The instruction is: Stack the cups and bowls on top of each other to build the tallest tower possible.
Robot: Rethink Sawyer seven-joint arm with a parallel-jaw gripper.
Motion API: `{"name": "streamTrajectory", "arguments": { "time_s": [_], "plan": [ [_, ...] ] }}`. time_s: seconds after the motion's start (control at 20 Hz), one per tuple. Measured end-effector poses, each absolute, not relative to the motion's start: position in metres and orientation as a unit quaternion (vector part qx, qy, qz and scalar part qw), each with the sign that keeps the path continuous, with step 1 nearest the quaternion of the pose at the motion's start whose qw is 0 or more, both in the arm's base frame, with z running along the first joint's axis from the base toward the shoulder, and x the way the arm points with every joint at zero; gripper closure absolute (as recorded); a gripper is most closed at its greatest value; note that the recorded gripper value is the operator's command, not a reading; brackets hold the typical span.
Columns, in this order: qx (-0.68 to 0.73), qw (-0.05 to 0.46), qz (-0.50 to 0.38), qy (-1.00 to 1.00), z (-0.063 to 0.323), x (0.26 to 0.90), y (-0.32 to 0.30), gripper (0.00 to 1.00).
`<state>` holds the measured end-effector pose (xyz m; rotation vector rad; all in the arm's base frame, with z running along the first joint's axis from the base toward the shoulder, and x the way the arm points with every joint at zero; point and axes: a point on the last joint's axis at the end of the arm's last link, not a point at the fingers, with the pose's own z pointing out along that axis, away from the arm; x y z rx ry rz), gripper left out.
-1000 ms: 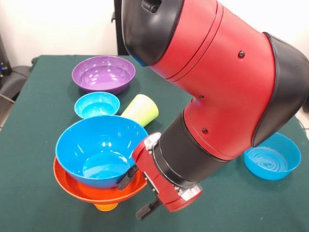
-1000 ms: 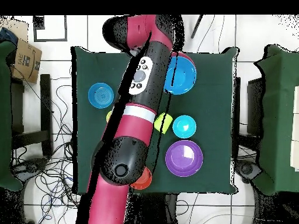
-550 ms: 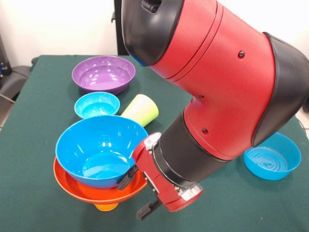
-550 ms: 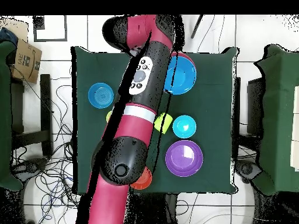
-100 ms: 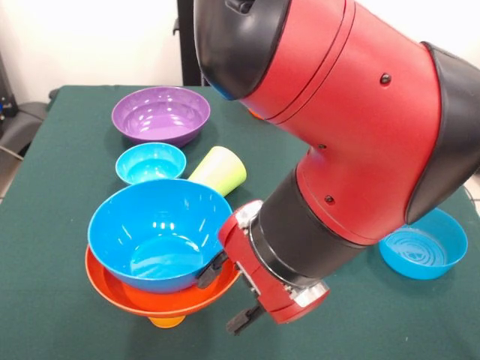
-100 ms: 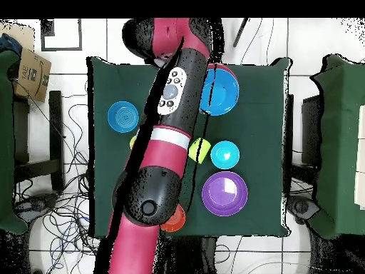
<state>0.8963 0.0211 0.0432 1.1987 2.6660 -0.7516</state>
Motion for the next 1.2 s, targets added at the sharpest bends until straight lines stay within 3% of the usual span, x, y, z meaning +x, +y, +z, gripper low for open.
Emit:
{"name": "streamTrajectory", "arguments": {
  "time_s": [0.55, 1.2],
  "plan": [
    [0.424, 0.029, -0.232, 0.875, 0.084, 0.906, 0.033, 0.00],
    [0.424, 0.041, -0.219, 0.878, 0.133, 0.924, 0.027, 0.00]
  ]
}}
